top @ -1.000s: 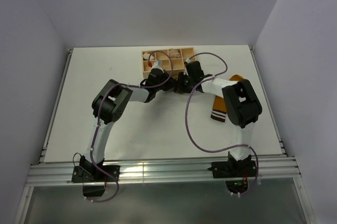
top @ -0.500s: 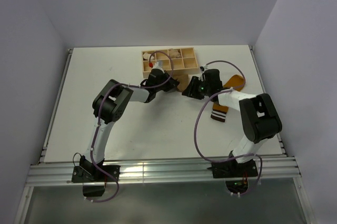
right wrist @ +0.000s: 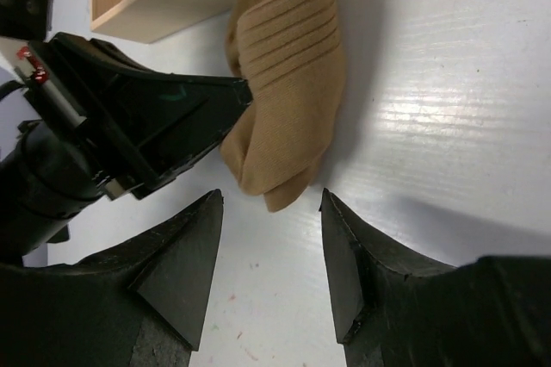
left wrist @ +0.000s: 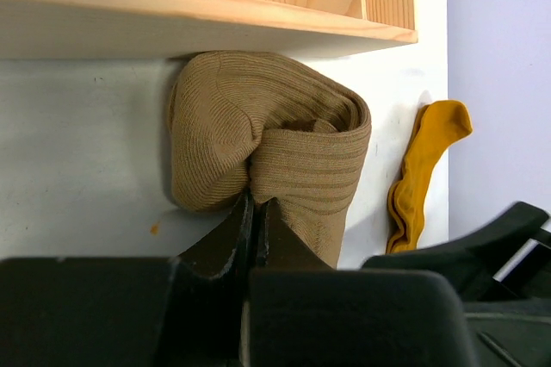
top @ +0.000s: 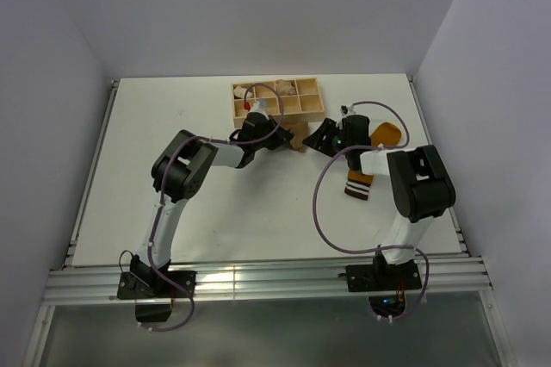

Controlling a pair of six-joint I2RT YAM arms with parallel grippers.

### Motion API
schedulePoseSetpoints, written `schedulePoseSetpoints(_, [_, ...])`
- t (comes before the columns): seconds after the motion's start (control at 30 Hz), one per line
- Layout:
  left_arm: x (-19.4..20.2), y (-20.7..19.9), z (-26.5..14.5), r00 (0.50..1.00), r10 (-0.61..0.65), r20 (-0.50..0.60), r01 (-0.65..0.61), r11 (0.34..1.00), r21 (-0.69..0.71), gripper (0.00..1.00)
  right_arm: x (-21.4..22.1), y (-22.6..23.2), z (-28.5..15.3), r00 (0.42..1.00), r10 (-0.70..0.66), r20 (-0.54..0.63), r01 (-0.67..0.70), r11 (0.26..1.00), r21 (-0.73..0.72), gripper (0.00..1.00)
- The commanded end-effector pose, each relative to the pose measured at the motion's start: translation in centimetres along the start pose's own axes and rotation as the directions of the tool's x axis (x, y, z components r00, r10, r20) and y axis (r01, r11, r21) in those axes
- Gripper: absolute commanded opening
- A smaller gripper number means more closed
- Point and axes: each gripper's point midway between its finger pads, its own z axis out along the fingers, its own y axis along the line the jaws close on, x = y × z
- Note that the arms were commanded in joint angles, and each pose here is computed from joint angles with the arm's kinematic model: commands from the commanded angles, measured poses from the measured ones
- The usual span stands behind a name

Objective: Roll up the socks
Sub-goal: Roll the sock at the center of the board.

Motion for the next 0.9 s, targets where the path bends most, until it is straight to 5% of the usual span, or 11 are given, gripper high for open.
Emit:
schedulePoseSetpoints(0.0, [1.9, 2.7, 0.4, 0.998, 0.013, -0.062, -0.017, 0.998, -0.064, 0.0, -2.1, 1.0, 1.1, 0.997, -0.012, 0.072, 0.017, 0.998, -0.069, 0.57])
schedulePoseSetpoints(0.6, [2.6, 2.6, 0.6, 0.995, 0.015, -0.097, -0.02, 0.999, -0.049, 0.0, -2.5, 1.3, 4.8, 0.998, 0.043, 0.047, -0.037, 0.99, -0.137, 0.55])
schedulePoseSetpoints(0.87, [2.5, 2.5, 0.6, 0.995, 0.016, -0.095, -0.021, 0.999, -0.044, 0.0, -0.9, 0.8, 6.6, 0.999, 0.032, -0.033, -0.034, 0.997, -0.071, 0.35])
